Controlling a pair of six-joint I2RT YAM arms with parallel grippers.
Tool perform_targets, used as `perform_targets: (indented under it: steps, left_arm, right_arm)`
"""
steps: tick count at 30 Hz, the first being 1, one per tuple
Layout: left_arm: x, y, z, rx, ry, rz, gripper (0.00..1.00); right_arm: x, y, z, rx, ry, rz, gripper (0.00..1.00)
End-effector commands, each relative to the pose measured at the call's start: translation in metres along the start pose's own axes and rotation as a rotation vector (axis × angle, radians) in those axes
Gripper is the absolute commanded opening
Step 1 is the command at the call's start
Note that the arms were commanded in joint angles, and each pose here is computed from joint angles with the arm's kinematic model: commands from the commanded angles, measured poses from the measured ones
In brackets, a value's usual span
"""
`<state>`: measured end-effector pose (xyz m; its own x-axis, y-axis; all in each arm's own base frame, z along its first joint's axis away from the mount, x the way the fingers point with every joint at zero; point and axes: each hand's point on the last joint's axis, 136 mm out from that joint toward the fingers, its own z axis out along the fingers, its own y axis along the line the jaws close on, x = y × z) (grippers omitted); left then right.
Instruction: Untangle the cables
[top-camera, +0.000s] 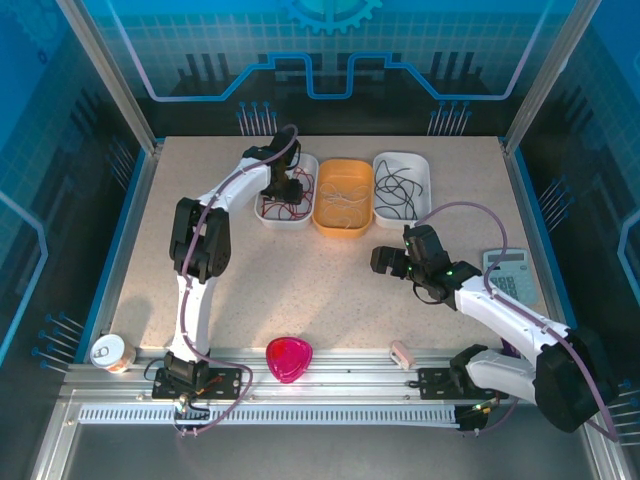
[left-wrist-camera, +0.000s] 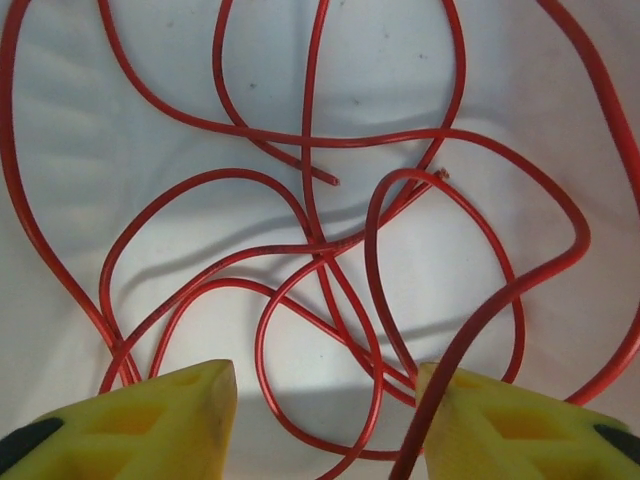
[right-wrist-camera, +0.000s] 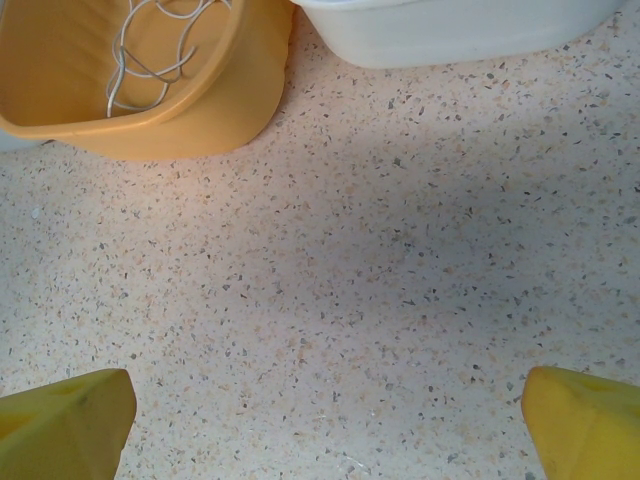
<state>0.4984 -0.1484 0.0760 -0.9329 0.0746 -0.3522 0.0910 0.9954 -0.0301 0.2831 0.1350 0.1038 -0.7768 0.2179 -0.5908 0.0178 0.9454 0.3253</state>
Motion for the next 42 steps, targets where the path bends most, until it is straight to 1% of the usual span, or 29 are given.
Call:
perform_targets:
  steps: [1,3,6,10,12,16,20,23,25,26,30,35,38,42]
  left_arm:
    - [-0.004,-0.003,-0.035,0.039,-0.024,-0.008,0.64]
    - [-0.002,-0.003,-0.046,0.049,-0.035,-0.013,0.75]
    - [-0.002,-0.003,-0.060,0.056,-0.065,-0.021,0.84]
    - [-0.004,0.001,-0.065,0.040,-0.084,-0.017,0.86]
    - [-0.003,0.002,-0.062,0.036,-0.073,-0.012,0.86]
    - [0.001,-0.006,-0.057,0.069,-0.050,-0.002,0.85]
    - [0.005,-0.006,-0.061,0.067,-0.051,-0.019,0.85]
    - [0.006,-0.003,-0.076,0.064,-0.086,-0.052,0.88]
    - [0.010,0.001,-0.088,0.058,-0.110,-0.079,0.95]
    - [0.013,0.003,-0.096,0.054,-0.128,-0.092,0.99]
    - [0.028,0.022,-0.132,0.010,-0.222,-0.158,0.99]
    - [0.062,0.054,-0.172,-0.061,-0.335,-0.277,0.99]
    - [0.085,0.070,-0.187,-0.092,-0.421,-0.318,0.99]
    - [0.114,0.091,-0.196,-0.124,-0.560,-0.374,0.99]
  right_arm:
    - [-0.003,0.001,-0.002,0.013,-0.009,-0.004,1.00]
    - [-0.004,0.001,-0.002,0.011,-0.010,-0.005,1.00]
    - [-0.005,0.002,-0.002,0.010,-0.011,-0.006,1.00]
    - [-0.007,0.003,-0.002,0.013,-0.011,-0.011,1.00]
    - [-0.007,0.003,-0.002,0.012,-0.011,-0.015,1.00]
    - [-0.008,0.003,-0.003,0.013,-0.012,-0.015,1.00]
    - [-0.007,0.002,-0.004,0.020,-0.011,-0.018,1.00]
    - [-0.009,-0.001,-0.006,0.040,-0.015,-0.028,1.00]
    - [-0.012,-0.004,-0.010,0.056,-0.025,-0.035,1.00]
    - [-0.014,-0.006,-0.012,0.068,-0.032,-0.038,1.00]
    - [-0.021,-0.014,-0.025,0.112,-0.070,-0.052,1.00]
    - [-0.028,-0.033,-0.043,0.182,-0.130,-0.053,1.00]
    - [-0.031,-0.045,-0.053,0.224,-0.162,-0.055,1.00]
    - [-0.038,-0.062,-0.066,0.288,-0.212,-0.061,1.00]
